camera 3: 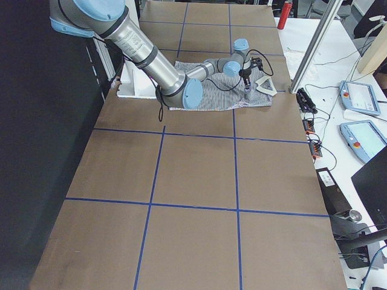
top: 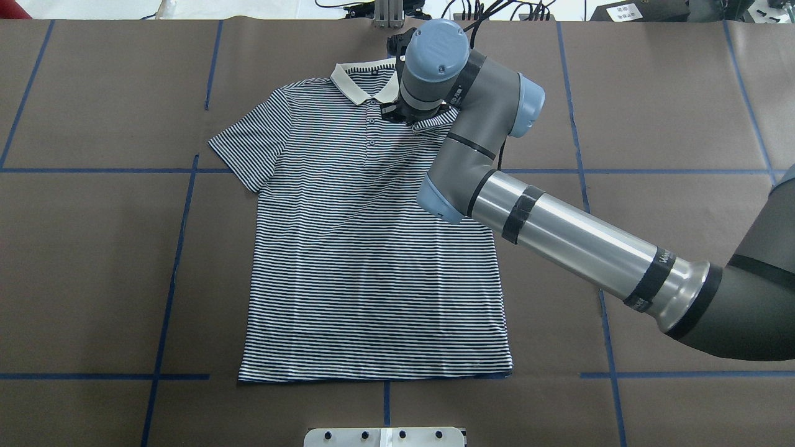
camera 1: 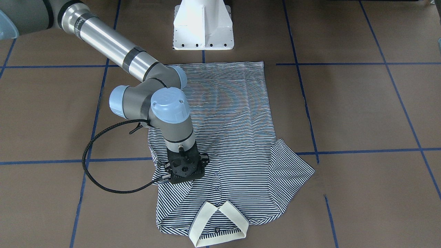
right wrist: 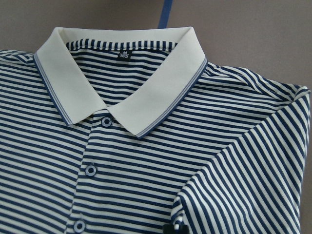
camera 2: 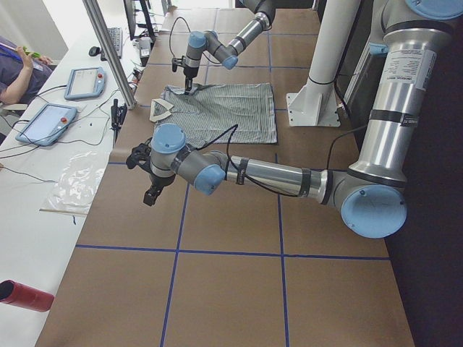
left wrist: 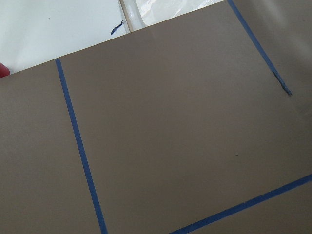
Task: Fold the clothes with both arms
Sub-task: 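Grasp the sleeve with the right gripper and fold it onto the chest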
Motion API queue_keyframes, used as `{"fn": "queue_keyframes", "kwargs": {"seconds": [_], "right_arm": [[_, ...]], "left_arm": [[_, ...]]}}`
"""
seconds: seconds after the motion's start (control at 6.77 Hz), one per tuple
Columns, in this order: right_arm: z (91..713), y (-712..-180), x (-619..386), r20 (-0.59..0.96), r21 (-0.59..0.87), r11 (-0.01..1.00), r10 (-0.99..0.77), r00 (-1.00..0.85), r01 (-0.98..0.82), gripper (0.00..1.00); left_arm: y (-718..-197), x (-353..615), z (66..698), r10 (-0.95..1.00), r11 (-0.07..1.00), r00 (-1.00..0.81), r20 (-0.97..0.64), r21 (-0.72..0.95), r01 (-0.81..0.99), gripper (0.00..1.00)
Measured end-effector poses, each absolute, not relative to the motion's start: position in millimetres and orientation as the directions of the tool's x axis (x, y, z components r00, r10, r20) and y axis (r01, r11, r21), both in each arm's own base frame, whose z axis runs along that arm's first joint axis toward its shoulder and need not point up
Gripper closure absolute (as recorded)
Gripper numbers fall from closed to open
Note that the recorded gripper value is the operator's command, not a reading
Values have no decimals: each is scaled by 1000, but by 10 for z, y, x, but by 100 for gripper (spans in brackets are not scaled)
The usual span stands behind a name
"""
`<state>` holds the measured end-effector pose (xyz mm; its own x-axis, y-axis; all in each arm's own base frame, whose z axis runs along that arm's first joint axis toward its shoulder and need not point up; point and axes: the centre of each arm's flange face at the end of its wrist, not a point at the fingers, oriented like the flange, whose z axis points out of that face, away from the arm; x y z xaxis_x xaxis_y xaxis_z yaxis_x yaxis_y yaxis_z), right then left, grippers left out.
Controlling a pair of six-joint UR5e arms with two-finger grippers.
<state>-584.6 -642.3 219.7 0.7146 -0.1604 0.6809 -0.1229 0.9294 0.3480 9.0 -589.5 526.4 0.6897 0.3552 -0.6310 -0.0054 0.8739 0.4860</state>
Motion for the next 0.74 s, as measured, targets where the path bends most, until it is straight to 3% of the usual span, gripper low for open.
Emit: {"fn": "queue_keyframes", "kwargs": {"seconds": [0.44,0.74], "right_arm": [[2238,-6697,-5623,659,364,923,-158,735,-127,0],[2343,-6986,-5068,733,265,959,-135,666,-98,0]], "left_arm": [[-5913,93,5240,354,874,689,-632,487,-2,0],[-5938,96,5172,356,870,688,-632,493,3,0]]}}
